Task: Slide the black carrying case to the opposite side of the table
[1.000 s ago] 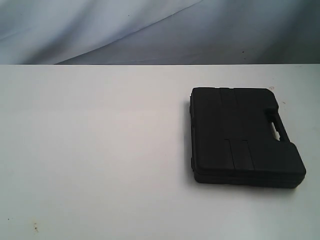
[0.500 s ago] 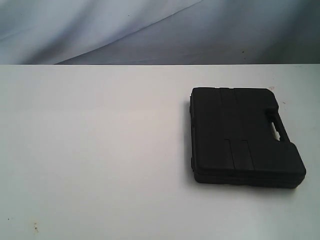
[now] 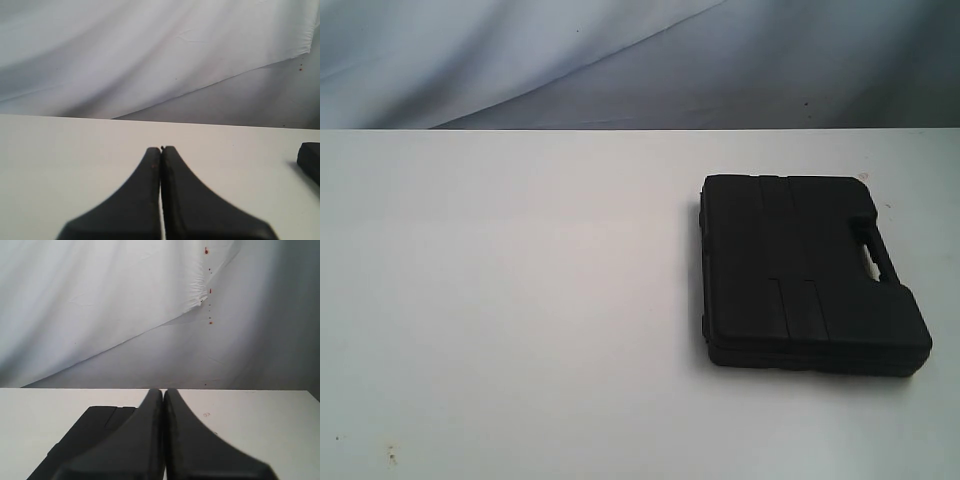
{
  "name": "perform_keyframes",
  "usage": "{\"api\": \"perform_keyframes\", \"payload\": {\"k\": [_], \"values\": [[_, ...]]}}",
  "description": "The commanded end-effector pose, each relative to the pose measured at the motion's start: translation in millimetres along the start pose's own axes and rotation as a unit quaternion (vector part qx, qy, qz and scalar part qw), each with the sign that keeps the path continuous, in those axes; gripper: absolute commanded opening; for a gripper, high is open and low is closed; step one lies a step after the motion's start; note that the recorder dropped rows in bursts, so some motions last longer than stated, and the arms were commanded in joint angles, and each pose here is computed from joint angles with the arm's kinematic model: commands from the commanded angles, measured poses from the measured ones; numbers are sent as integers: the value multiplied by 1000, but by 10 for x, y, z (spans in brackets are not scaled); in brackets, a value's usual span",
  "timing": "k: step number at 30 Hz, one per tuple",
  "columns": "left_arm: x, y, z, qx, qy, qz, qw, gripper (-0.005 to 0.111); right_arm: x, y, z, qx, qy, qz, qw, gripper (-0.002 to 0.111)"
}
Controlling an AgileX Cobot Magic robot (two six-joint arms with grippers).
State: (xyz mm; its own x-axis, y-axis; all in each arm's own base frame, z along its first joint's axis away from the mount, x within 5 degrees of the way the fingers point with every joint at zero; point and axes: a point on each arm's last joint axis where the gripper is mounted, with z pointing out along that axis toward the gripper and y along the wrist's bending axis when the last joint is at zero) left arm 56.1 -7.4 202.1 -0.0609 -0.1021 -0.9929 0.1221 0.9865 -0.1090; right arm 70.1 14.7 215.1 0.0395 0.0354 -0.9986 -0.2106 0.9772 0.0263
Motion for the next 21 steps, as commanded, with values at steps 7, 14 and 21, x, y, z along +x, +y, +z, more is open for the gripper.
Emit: {"api": "perform_keyframes", "payload": {"k": [7,14,21], "values": [[8,4,-2,-2,-2,-2,1000,1,12,5,-3,-2,2,-12,1000,0],[8,4,-2,-2,-2,-2,1000,1,14,5,-3,-2,3,-11,1000,0],[8,4,-2,-2,-2,-2,1000,1,14,5,-3,-2,3,-11,1000,0]]}}
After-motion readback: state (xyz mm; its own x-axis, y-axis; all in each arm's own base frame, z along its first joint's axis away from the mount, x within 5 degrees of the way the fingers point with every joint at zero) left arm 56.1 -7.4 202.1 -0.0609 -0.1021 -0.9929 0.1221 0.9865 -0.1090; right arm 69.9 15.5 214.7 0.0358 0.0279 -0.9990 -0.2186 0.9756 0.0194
